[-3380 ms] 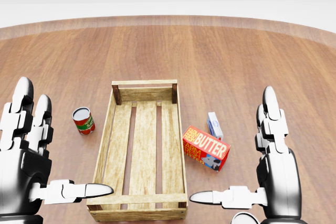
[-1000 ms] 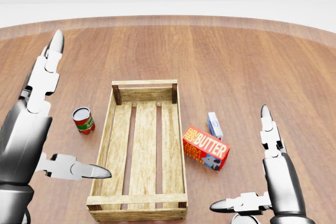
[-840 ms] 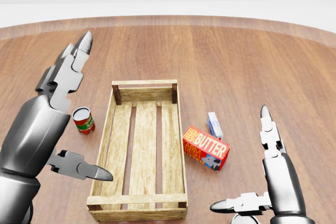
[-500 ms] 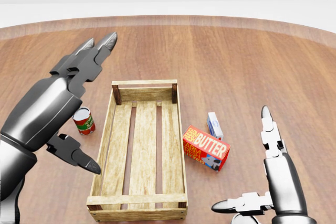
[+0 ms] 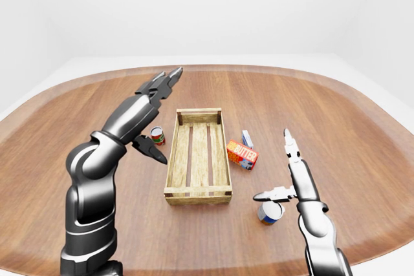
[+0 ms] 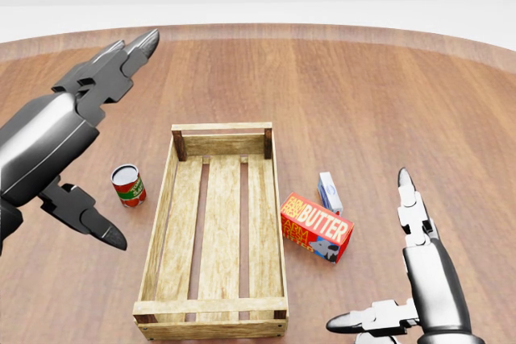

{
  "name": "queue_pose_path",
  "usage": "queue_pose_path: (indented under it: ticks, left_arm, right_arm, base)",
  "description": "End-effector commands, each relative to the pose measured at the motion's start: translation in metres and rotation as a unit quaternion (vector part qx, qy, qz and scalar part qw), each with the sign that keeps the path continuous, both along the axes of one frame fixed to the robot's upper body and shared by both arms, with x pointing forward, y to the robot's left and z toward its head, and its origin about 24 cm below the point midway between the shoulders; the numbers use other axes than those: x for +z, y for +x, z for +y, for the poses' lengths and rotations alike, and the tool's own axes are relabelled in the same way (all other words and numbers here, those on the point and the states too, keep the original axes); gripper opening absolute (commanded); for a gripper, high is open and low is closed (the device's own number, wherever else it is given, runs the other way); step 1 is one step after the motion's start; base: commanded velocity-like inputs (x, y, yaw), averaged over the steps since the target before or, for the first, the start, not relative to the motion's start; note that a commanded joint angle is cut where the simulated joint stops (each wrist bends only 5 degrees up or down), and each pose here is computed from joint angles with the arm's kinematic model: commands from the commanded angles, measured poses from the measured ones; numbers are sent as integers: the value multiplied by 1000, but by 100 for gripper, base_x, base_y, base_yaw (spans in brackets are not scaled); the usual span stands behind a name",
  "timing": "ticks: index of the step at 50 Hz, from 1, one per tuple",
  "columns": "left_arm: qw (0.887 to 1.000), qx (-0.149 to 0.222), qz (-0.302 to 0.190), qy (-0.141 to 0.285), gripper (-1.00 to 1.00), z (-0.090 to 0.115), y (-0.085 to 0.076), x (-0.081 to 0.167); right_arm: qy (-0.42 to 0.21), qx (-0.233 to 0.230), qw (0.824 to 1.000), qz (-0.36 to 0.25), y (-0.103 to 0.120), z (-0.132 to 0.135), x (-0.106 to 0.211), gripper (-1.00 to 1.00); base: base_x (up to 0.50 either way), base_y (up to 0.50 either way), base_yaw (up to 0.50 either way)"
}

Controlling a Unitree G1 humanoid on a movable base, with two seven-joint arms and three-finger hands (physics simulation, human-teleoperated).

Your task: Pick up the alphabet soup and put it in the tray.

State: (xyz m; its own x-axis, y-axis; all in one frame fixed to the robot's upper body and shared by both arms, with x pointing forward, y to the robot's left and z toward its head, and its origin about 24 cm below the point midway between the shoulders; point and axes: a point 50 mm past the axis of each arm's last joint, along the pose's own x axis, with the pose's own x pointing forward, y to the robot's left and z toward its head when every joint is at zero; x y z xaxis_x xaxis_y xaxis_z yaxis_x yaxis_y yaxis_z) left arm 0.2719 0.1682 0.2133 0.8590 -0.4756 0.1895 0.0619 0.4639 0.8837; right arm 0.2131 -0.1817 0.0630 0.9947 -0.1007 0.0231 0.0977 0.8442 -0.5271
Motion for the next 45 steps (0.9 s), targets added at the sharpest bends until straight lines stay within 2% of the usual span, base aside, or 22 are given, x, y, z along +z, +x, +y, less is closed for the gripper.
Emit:
queue_pose_path:
  ticks: [1,10,45]
  left_arm:
    - [1000,6,16,-20,100,11,2,-5]
    - [999,-1,40,-22,100,7,5,-27]
    - [997,8,66,-45,100,4,12,-45]
  right_arm:
    - [-2,1,1000,0,-1,0,0,100]
    - [-3,1,1000,-1,-1,0,0,100]
    - [-4,1,1000,1,1,1,0,100]
  base:
    - [0,0,0]
    - [0,0,0]
    - [0,0,0]
